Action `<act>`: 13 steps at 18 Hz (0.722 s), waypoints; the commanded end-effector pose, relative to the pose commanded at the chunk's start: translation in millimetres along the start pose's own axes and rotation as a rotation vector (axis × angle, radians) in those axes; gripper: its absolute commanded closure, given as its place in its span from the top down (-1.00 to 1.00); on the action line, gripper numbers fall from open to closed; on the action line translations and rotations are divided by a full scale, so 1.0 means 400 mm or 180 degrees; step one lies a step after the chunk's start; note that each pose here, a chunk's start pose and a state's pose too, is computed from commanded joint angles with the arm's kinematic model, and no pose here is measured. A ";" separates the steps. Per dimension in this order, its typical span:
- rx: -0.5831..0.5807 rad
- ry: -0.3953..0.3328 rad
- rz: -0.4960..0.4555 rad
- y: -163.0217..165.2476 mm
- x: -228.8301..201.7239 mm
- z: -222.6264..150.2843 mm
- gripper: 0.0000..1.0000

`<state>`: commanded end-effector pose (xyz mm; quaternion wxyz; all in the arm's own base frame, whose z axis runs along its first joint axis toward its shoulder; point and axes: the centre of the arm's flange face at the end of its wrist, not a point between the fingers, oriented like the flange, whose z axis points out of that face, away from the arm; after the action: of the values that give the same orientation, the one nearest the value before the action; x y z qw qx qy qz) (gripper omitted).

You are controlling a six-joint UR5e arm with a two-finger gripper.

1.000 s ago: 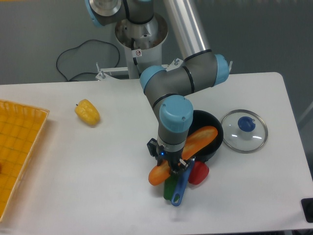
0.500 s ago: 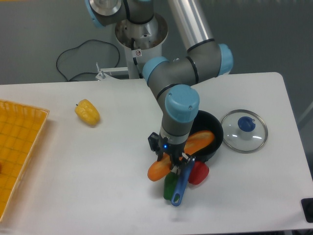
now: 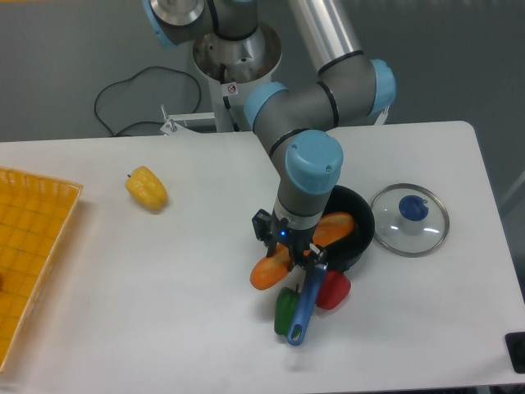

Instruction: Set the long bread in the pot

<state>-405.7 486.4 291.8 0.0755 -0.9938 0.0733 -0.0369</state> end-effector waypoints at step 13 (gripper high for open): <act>-0.0011 0.0032 0.0149 0.042 -0.007 0.002 0.10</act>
<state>-410.8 470.6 288.1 0.0742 -0.9917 0.0970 -0.0400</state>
